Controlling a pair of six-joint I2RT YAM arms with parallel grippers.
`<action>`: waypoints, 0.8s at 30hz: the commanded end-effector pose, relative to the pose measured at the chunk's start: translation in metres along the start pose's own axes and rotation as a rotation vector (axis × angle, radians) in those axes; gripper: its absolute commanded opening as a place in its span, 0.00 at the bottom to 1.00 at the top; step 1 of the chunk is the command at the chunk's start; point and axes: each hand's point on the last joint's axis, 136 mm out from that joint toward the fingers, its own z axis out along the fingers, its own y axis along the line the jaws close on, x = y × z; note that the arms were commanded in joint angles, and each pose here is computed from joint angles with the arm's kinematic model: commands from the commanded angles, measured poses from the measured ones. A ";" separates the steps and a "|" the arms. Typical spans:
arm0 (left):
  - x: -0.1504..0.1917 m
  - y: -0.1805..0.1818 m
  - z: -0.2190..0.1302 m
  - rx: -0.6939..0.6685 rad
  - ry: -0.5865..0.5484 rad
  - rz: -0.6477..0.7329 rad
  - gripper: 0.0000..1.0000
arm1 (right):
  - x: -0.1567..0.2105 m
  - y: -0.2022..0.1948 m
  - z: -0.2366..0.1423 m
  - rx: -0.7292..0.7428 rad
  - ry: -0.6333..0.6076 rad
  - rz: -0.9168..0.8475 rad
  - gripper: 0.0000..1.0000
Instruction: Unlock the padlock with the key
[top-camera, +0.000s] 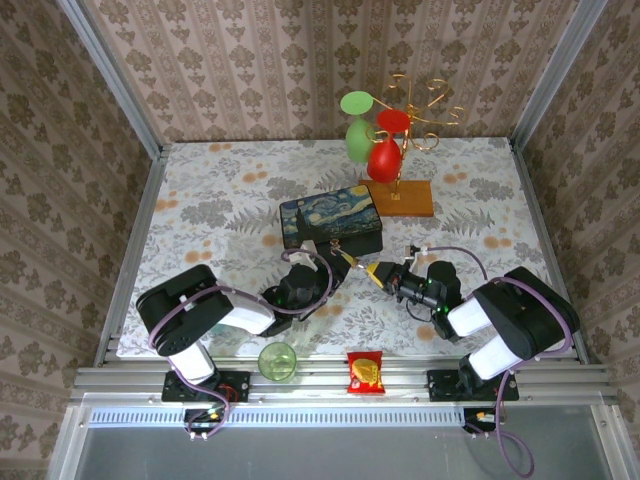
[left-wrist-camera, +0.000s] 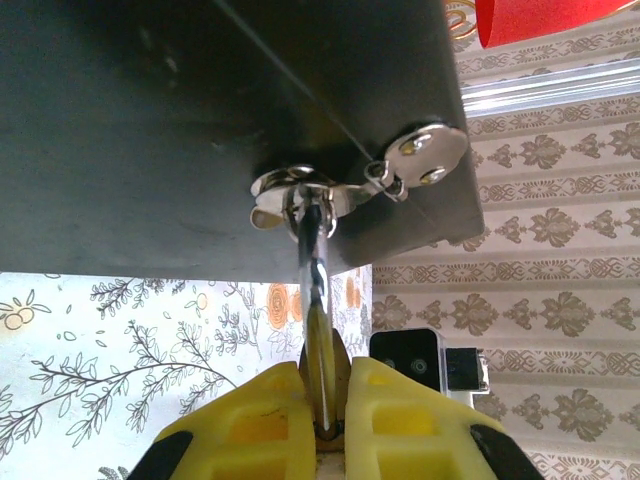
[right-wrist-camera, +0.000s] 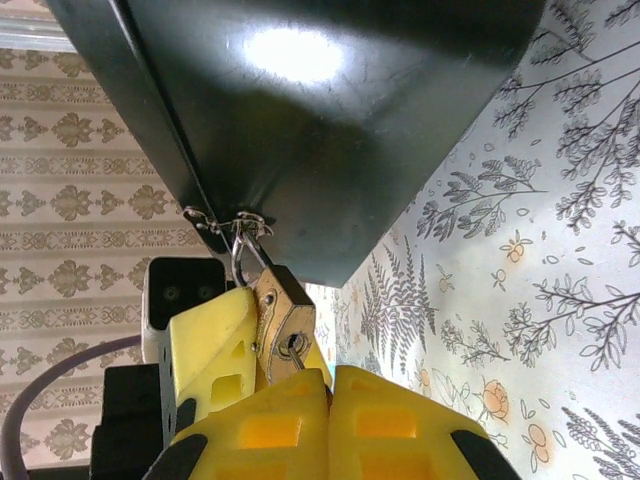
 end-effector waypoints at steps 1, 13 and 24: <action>-0.003 -0.039 -0.002 0.127 -0.015 -0.019 0.00 | 0.000 0.008 0.010 -0.020 0.007 -0.037 0.00; 0.005 -0.036 -0.001 0.146 0.000 -0.056 0.00 | -0.003 0.014 0.014 -0.032 -0.009 -0.037 0.00; 0.006 -0.033 -0.002 0.151 0.000 -0.058 0.00 | -0.010 0.017 0.008 -0.046 -0.020 -0.036 0.00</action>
